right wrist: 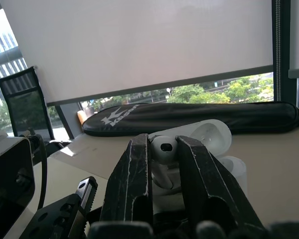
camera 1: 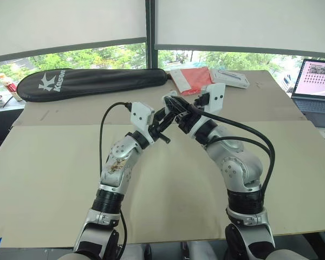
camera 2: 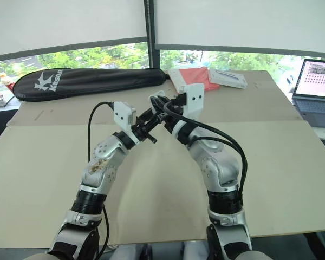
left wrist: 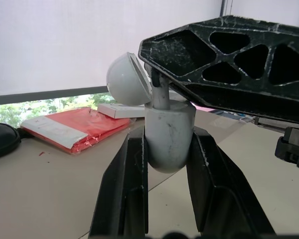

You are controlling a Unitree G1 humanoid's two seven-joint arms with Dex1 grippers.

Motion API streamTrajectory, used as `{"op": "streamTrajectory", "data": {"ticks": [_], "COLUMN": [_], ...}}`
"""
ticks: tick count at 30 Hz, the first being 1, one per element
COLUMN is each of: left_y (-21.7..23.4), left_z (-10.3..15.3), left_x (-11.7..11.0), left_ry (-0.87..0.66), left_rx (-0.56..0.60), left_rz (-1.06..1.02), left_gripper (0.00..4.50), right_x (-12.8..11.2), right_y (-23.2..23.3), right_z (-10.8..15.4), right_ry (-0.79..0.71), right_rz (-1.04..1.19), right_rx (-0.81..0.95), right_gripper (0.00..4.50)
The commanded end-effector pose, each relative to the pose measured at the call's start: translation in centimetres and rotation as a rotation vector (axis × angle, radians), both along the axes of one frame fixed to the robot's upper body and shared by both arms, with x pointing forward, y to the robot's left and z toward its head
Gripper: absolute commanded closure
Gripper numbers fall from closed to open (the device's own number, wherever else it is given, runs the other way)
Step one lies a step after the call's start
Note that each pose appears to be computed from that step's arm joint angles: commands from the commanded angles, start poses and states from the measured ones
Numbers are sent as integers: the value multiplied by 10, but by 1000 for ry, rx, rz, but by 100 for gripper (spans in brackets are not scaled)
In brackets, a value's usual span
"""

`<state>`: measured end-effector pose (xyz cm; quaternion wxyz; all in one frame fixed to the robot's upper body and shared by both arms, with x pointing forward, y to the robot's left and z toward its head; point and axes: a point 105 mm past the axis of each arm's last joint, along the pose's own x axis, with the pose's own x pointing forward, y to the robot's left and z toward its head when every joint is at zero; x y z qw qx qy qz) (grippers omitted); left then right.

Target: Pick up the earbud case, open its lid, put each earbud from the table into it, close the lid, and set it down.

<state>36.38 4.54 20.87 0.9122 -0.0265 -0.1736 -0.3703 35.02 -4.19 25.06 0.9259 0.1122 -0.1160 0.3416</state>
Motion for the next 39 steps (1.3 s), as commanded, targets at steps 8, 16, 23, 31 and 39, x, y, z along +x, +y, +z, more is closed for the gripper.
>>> {"op": "streamTrajectory", "data": {"ticks": [8,16,23,31,39], "left_y": [-5,8,41,60,60], "left_z": [30,22,1,-10,-11], "left_x": [-7,-5,-12,-21,-24], "left_ry": [-115,-104,-68,-36,-39], "left_rx": [-26,1,78,111,130], "left_rz": [-24,-2,61,101,110], "left_gripper": [394,394,394,394,394], "right_x": [0,-2,6,-26,-31], "right_y": [-12,-54,-115,-171,-170], "right_z": [1,50,-18,-106,-123], "right_ry": [31,-11,108,270,341], "right_rz": [-40,-39,-191,-53,6], "right_rx": [86,419,-171,-760,-772], "right_gripper": [208,208,208,208,208]}}
